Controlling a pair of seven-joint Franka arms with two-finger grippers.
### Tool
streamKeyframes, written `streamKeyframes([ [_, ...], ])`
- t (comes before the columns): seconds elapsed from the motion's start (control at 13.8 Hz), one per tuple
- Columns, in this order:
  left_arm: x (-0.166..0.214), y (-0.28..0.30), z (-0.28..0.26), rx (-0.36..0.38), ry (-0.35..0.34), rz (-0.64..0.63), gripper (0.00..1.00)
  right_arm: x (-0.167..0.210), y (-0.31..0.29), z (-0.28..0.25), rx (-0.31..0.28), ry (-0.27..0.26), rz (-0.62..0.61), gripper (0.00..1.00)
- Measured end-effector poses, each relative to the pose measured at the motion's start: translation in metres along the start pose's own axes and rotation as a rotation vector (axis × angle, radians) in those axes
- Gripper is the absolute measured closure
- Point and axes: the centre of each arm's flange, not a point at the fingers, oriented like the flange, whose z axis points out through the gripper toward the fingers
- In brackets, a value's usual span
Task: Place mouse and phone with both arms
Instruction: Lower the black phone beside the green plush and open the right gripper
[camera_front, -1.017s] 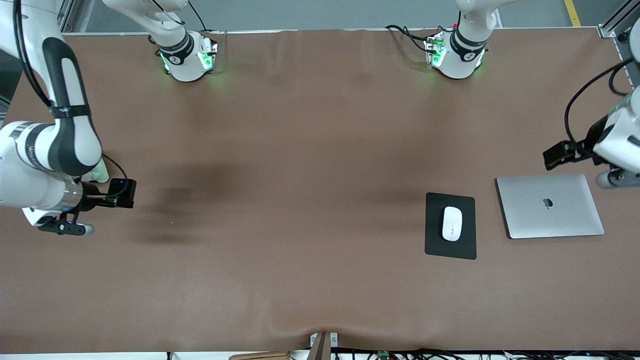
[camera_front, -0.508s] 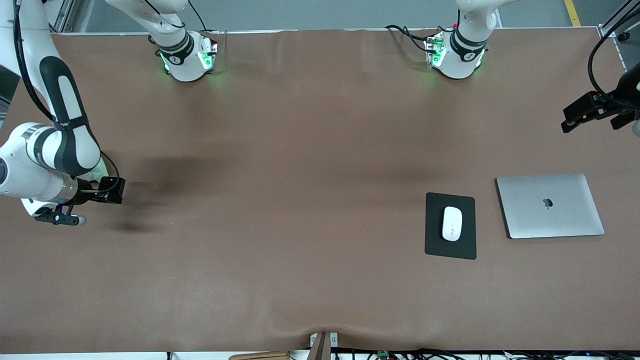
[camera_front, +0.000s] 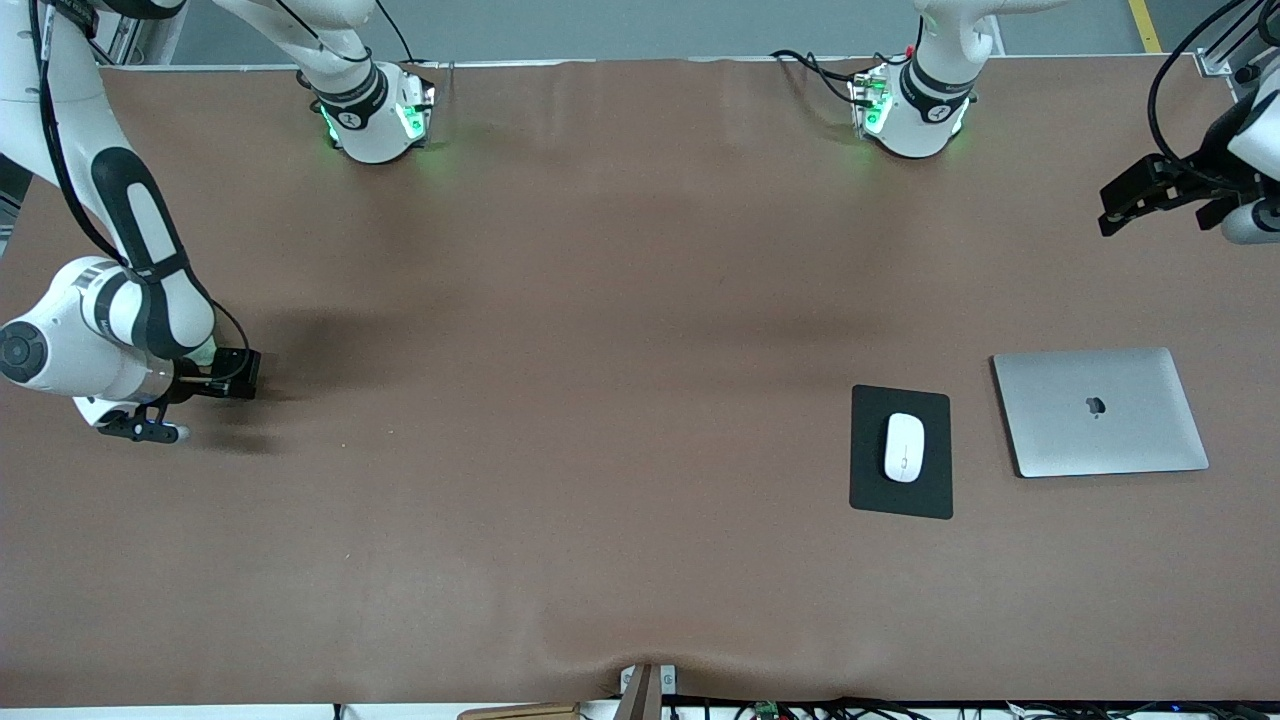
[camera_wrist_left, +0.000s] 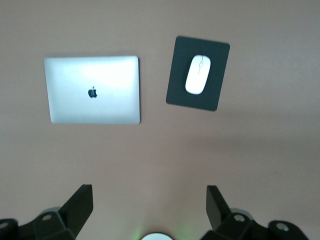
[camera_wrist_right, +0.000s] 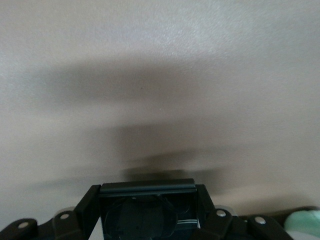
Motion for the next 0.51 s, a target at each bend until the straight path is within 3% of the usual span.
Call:
streamKeyframes([
  [0.29, -0.0055, -0.0039, -0.0001, -0.020, -0.014, -0.011, 0.00, 0.0006, -0.0015, 0.0015, 0.000, 0.001, -0.004, 0.18],
  [0.51, -0.0052, -0.0055, 0.0012, -0.023, -0.017, -0.014, 0.00, 0.0038, -0.0055, -0.0024, 0.001, 0.009, -0.011, 0.00],
])
